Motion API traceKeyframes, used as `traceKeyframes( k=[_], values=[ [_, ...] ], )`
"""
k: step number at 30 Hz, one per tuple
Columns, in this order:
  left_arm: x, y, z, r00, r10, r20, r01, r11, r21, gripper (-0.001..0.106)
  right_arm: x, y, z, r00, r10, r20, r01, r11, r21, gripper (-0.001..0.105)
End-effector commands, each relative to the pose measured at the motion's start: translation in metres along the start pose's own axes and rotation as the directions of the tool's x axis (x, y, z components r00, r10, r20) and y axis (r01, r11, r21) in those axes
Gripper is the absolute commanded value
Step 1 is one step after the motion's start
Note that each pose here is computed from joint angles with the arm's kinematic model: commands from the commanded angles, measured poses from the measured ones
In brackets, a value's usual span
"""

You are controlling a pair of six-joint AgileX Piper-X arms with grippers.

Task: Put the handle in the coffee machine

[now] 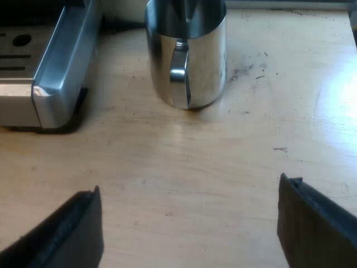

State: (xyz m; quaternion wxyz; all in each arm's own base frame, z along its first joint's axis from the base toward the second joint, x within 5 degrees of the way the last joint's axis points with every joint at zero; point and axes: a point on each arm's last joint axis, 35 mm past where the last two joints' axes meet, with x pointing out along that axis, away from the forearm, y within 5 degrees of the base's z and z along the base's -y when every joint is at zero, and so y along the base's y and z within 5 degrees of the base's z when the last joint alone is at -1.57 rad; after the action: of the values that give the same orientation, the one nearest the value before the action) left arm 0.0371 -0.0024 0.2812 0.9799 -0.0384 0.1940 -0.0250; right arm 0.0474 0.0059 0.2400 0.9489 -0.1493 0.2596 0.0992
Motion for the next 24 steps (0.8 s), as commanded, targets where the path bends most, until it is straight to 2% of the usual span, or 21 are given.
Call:
traceKeyframes(
  k=[1,24],
  values=[
    [0.0009,-0.0007,0.0036,1.000,-0.014,0.009,0.014,1.000,-0.010,0.067,0.0002,-0.0004,0.0016,1.000,0.003,0.008,-0.003,1.000,-0.006,0.067],
    [0.0009,-0.0016,0.0035,0.999,-0.041,0.007,0.041,0.999,-0.003,0.067,0.0002,-0.0004,0.0016,1.000,0.003,0.008,-0.003,1.000,-0.006,0.067]
  ],
)
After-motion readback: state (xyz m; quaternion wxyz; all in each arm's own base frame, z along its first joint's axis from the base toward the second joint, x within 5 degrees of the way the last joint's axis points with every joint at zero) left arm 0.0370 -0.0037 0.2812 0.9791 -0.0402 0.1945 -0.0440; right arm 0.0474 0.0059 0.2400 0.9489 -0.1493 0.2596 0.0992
